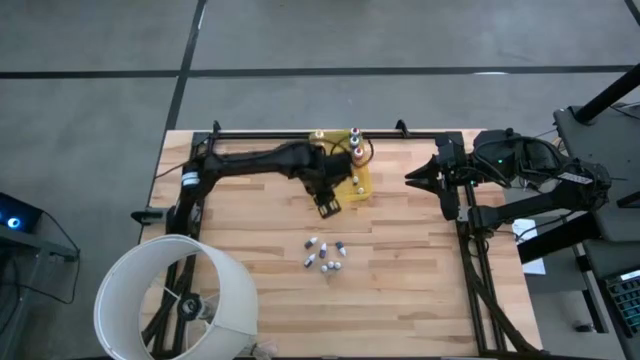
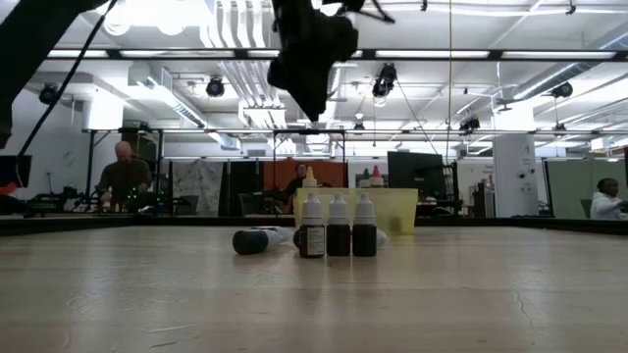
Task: Pick & Place food coloring
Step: Put the top small red food coloring bottle into the yellow bin
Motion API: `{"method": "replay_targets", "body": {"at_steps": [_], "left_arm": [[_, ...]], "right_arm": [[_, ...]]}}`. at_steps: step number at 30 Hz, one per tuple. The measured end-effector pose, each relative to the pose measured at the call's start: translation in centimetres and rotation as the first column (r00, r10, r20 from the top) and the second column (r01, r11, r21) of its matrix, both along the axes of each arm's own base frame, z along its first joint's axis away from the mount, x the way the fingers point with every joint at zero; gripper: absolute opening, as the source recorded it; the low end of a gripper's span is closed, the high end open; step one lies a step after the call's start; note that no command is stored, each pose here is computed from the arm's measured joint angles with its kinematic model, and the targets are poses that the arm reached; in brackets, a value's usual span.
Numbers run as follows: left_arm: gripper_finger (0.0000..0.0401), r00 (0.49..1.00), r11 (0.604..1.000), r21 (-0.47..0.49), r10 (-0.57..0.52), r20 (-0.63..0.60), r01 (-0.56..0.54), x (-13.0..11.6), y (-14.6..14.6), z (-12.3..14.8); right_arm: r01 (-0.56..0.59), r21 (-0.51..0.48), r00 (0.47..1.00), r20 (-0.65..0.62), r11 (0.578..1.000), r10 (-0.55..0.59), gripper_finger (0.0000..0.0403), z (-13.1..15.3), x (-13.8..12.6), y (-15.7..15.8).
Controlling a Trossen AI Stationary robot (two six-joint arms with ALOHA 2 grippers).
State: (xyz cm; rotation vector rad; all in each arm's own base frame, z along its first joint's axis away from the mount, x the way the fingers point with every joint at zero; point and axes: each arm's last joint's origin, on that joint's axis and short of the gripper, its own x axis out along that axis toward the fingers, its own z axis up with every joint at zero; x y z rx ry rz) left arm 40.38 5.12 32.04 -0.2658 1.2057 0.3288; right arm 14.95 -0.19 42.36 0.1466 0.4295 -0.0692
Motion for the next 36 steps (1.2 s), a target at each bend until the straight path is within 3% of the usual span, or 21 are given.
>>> {"method": "replay_targets", "body": {"at_steps": [5, 12, 20, 27, 36], "left_arm": [[0.0092, 0.996, 0.999, -0.012, -0.037, 0.081, 0.038, -0.2, -3.3, 0.6], [0.0092, 0.991, 0.999, -0.037, -0.031, 0.129, 0.036, -3.0, -5.9, 0.0], [0.0092, 0.974, 0.989, -0.146, 0.037, 0.222, -0.004, -7.0, -6.4, -2.1], [0.0092, 0.935, 0.988, -0.156, 0.045, 0.352, 0.012, -8.6, -6.3, -3.9], [0.0095, 0.95, 0.979, -0.2, 0.021, 0.311, 0.044, -9.4, -6.4, -5.6]], "right_arm": [[0.0, 0.002, 1.0, -0.013, 1.0, 0.0, 0.0059, -0.4, 0.1, 0.0], [0.002, 0.003, 0.999, -0.033, 1.0, -0.002, 0.0059, -0.8, 0.6, 0.0], [0.0, 0.004, 0.998, -0.063, 1.0, 0.0, 0.0059, -1.2, 1.5, 0.0], [0.002, 0.008, 0.994, -0.106, 1.0, -0.002, 0.0059, -1.9, 2.8, 0.0], [0.019, 0.034, 0.987, -0.16, 0.999, -0.013, 0.0059, -2.8, 4.4, 0.0]]}}
